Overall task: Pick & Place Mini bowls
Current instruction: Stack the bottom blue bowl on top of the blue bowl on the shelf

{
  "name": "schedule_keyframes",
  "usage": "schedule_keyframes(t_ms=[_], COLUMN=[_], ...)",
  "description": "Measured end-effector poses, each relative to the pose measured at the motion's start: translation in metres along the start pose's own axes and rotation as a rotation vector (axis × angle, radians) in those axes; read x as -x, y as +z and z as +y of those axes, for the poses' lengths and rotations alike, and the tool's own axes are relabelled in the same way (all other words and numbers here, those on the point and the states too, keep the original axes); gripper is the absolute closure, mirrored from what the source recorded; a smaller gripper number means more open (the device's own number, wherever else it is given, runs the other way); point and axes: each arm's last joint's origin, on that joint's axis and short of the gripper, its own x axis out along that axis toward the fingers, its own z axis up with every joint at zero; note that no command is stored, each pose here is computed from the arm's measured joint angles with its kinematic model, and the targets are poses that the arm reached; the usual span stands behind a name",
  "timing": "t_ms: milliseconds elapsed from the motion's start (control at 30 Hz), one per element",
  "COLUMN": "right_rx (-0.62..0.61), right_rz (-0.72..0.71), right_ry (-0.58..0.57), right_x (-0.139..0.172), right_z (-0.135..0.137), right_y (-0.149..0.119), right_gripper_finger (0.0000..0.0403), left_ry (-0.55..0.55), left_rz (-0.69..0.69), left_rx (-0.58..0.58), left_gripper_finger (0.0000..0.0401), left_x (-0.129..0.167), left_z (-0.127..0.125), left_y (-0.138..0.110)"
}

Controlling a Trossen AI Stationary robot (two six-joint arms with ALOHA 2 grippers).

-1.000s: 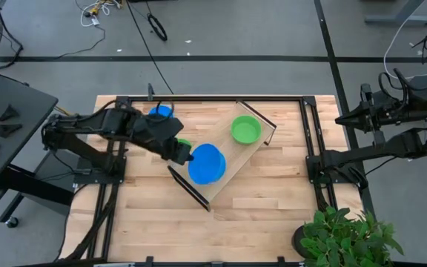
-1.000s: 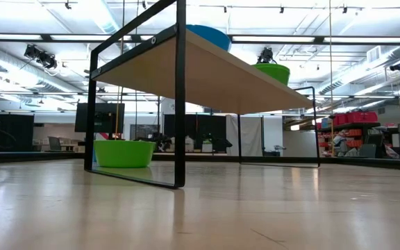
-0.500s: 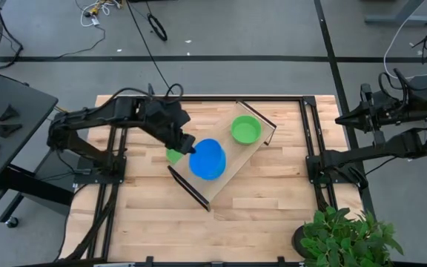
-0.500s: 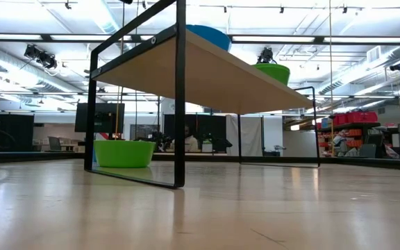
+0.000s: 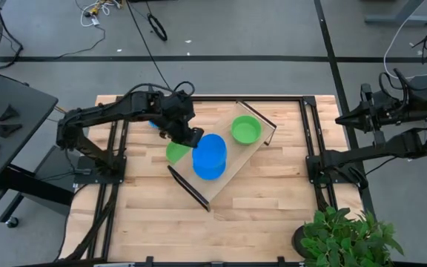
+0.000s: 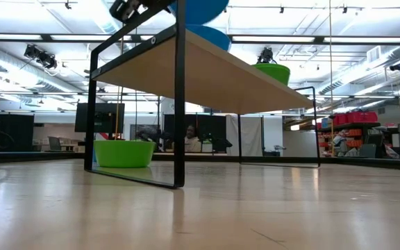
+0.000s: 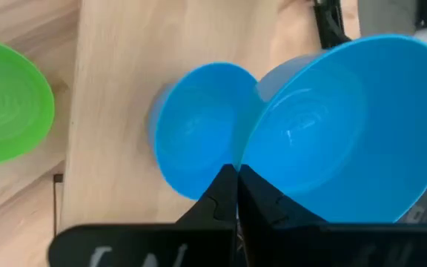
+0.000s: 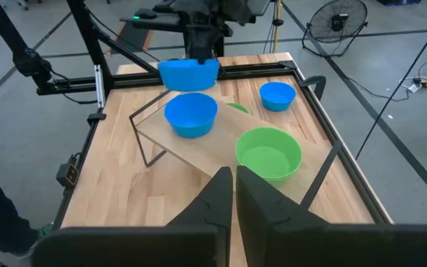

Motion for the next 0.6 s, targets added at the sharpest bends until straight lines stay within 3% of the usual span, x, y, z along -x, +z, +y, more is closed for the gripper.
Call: schedule_keyframes(t_ms=[600], right_rx=[0.0], right_rz=[0.0], right_ry=[0.0], right_x=[0.0], right_z=[0.0], right_y=[0.0], right_gripper_finger=[0.038], left_ry=[0.073], left_rz=[0.024], left_rx=[0.125], left_gripper_finger=[0.0401], left_x=[-0.027], left_z=[0.007], left_y=[0.016])
